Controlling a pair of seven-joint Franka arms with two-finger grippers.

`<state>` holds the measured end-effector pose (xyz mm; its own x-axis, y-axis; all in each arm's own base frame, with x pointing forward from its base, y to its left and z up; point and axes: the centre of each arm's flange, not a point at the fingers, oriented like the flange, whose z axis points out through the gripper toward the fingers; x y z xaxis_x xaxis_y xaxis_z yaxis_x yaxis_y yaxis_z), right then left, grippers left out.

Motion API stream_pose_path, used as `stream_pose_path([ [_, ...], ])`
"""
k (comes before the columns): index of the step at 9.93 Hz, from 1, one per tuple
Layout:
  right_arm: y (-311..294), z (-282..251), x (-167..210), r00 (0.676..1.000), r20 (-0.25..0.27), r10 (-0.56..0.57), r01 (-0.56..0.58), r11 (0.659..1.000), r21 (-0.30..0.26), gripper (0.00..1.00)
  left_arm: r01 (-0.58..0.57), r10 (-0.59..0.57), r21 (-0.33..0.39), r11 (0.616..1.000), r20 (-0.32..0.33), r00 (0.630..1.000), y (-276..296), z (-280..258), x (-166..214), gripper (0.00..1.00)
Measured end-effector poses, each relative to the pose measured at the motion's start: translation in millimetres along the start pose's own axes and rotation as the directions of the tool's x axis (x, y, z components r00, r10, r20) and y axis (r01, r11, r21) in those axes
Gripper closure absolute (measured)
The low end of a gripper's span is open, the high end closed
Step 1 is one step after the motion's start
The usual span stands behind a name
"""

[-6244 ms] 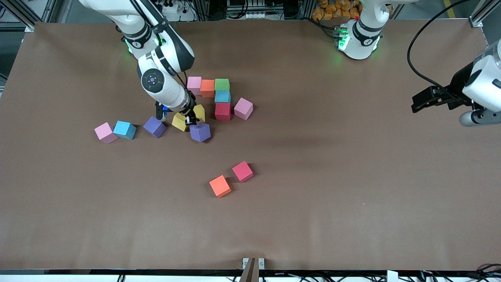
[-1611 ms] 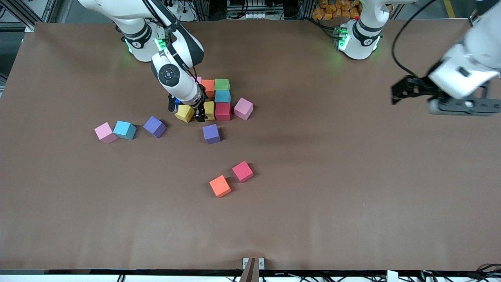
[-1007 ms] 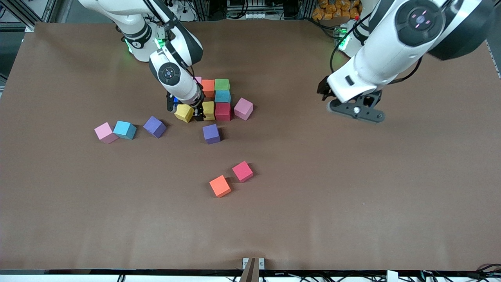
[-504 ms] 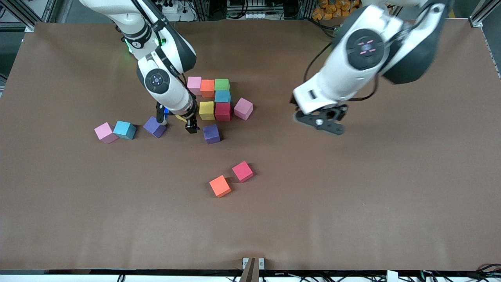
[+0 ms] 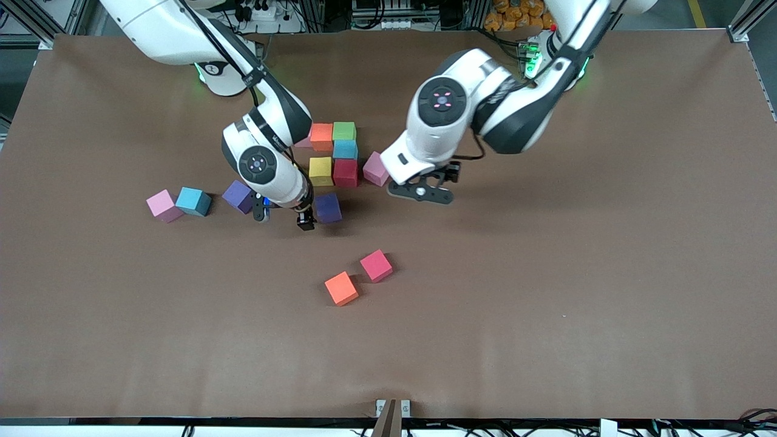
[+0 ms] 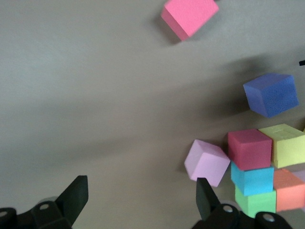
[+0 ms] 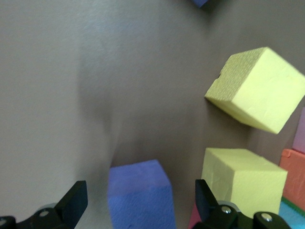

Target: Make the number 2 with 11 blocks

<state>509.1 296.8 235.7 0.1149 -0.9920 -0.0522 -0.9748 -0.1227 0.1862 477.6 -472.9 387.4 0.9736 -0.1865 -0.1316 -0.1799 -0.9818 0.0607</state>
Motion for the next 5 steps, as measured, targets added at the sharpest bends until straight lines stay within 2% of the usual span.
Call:
stream_pose_path([
  [2,0.0,-1.5,20.1,0.998,-0.032,0.045,-0.046,0.998,-0.045,0.00,0.005,-0.005,0.020,1.000,0.023,1.000,6.2,33.2,-14.6,0.00],
  [5,25.5,7.7,35.2,0.993,-0.068,0.098,-0.103,0.993,-0.065,0.00,0.017,-0.017,0.019,1.000,0.011,1.000,-1.9,26.4,-12.9,0.00],
])
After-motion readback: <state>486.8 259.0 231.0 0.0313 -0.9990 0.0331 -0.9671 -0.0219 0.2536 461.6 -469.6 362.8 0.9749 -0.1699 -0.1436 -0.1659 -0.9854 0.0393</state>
